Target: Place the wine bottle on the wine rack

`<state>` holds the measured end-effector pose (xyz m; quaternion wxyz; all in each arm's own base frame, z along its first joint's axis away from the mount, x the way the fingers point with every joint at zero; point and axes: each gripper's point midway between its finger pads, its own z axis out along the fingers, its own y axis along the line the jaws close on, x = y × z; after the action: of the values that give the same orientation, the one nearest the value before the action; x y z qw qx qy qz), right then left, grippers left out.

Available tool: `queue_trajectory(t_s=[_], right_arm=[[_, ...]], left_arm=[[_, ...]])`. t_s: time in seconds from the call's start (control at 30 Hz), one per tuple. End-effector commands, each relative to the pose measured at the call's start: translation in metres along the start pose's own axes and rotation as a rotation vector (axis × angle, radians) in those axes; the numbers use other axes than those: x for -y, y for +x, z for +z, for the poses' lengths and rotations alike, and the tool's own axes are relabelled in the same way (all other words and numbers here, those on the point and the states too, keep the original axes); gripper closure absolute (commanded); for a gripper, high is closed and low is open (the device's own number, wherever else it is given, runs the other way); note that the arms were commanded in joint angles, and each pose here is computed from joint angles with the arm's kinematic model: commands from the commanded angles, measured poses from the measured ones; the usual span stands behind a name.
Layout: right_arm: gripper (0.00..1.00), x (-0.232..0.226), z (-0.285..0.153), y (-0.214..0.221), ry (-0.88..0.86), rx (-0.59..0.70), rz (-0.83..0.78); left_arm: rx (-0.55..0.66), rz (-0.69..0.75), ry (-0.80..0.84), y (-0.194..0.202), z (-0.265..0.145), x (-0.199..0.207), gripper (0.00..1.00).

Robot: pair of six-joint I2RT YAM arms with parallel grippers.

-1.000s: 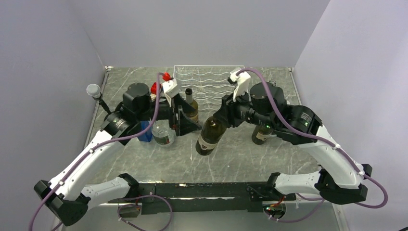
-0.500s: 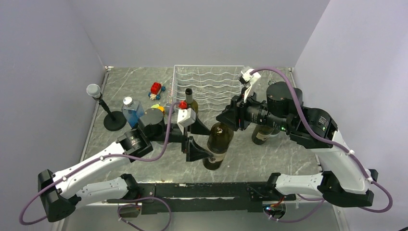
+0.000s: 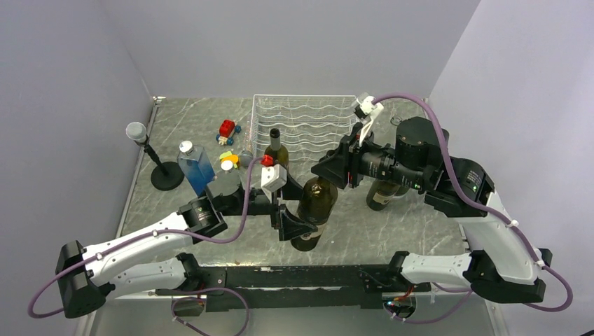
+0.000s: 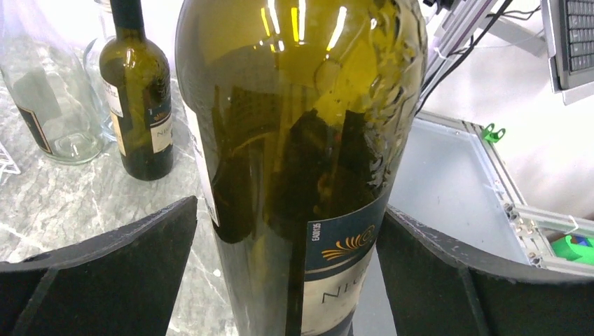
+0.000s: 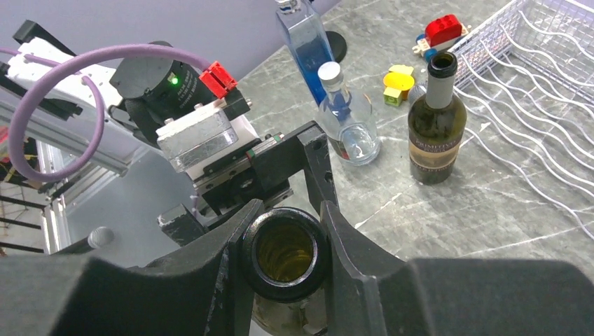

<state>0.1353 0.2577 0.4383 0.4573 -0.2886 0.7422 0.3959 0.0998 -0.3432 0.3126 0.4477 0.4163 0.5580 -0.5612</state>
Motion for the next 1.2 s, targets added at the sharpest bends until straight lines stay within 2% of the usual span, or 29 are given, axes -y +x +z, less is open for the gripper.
queue_trajectory(t_s=[0.0,0.27,0.47,0.5,0.57,0.63,0.7,0.73,0.8,1.17], right_arm=[[1.00,-0.035,-0.026,-0.059,-0.149,0.254,0.050],[1.00,-0.037,-0.016,-0.057,-0.194,0.319,0.079],[1.00,-0.035,-0.020,-0.057,-0.210,0.387,0.108],[1.00,-0.035,-0.021,-0.057,-0.211,0.398,0.109],[1.00,-0.033,-0.025,-0.058,-0.201,0.414,0.110],[1.00,-0.031,-0.029,-0.059,-0.190,0.424,0.103],[1.00,-0.031,-0.033,-0.060,-0.186,0.430,0.097],[1.00,-0.031,-0.035,-0.061,-0.185,0.434,0.097],[1.00,-0.031,-0.037,-0.063,-0.186,0.440,0.095],[1.00,-0.035,-0.038,-0.068,-0.203,0.453,0.094]], left_arm=[[0.110,-0.009,-0.024,-0.021,0.003,-0.002,0.01],[0.149,-0.072,-0.009,-0.018,0.013,-0.003,0.01],[0.112,-0.077,0.007,-0.011,0.023,-0.002,0.01],[0.105,-0.080,0.005,-0.009,0.024,-0.002,0.02],[0.095,-0.079,-0.002,-0.007,0.024,-0.003,0.12],[0.085,-0.077,-0.016,-0.005,0.022,-0.005,0.18],[0.079,-0.068,-0.018,-0.004,0.020,-0.005,0.15],[0.076,-0.064,-0.016,-0.004,0.019,-0.004,0.07],[0.067,-0.059,-0.002,-0.001,0.019,-0.002,0.01],[-0.045,-0.061,0.047,0.030,0.028,0.002,0.01]])
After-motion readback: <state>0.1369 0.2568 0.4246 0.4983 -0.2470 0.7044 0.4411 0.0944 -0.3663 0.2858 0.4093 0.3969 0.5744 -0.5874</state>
